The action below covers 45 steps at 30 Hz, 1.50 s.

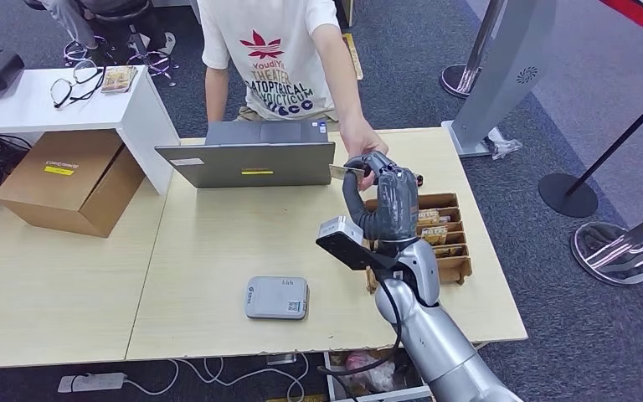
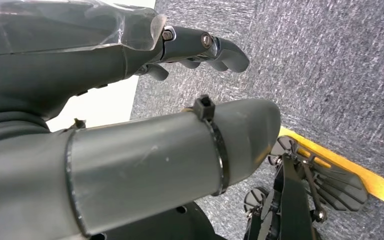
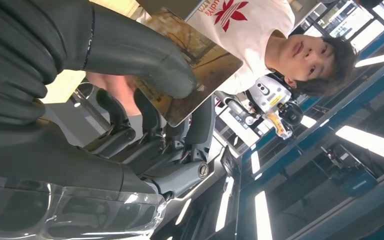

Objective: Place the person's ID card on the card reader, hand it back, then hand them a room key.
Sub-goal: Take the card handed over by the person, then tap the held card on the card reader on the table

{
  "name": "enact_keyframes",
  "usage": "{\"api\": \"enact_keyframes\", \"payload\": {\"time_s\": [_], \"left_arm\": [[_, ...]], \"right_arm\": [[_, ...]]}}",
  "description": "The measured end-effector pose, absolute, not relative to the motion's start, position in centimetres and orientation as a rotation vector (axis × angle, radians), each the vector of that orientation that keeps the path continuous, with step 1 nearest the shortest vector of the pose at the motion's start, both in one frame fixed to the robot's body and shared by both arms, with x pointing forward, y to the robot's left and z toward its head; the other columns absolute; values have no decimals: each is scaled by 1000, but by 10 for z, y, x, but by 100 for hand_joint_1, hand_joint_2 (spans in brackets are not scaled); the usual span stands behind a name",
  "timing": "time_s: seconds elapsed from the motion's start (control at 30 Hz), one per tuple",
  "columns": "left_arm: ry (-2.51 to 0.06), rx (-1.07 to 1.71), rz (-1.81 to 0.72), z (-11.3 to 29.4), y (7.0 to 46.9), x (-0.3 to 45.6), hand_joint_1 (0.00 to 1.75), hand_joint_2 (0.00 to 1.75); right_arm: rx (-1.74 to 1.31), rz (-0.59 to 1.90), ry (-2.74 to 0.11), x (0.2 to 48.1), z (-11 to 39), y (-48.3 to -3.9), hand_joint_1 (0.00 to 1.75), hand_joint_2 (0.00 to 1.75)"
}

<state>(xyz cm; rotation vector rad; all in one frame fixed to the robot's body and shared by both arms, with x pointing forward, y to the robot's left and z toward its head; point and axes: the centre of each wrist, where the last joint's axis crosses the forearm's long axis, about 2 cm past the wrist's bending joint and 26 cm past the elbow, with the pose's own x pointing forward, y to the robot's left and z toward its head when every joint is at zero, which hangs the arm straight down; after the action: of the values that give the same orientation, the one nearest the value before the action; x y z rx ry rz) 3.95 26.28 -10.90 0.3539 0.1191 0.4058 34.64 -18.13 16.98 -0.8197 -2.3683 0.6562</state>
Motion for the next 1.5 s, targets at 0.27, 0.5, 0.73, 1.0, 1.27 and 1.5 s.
{"api": "enact_keyframes", "payload": {"time_s": [0.27,0.5,0.73,1.0,1.27,1.5], "left_arm": [[108,356,401,-109,263,39,0,0],[105,357,400,-109,263,39,0,0],[102,357,406,-109,263,39,0,0],[97,357,407,-109,263,39,0,0],[96,352,405,-109,263,40,0,0],[92,346,403,-109,263,40,0,0]], "right_arm": [[-829,652,-2358,345,167,-184,175,175],[-774,581,-2326,344,165,-184,175,175],[-425,459,-2205,340,164,-181,175,175],[-174,447,-2143,334,167,-178,175,175],[73,468,-2033,330,162,-174,175,175],[223,574,-1890,323,141,-160,175,175]]}}
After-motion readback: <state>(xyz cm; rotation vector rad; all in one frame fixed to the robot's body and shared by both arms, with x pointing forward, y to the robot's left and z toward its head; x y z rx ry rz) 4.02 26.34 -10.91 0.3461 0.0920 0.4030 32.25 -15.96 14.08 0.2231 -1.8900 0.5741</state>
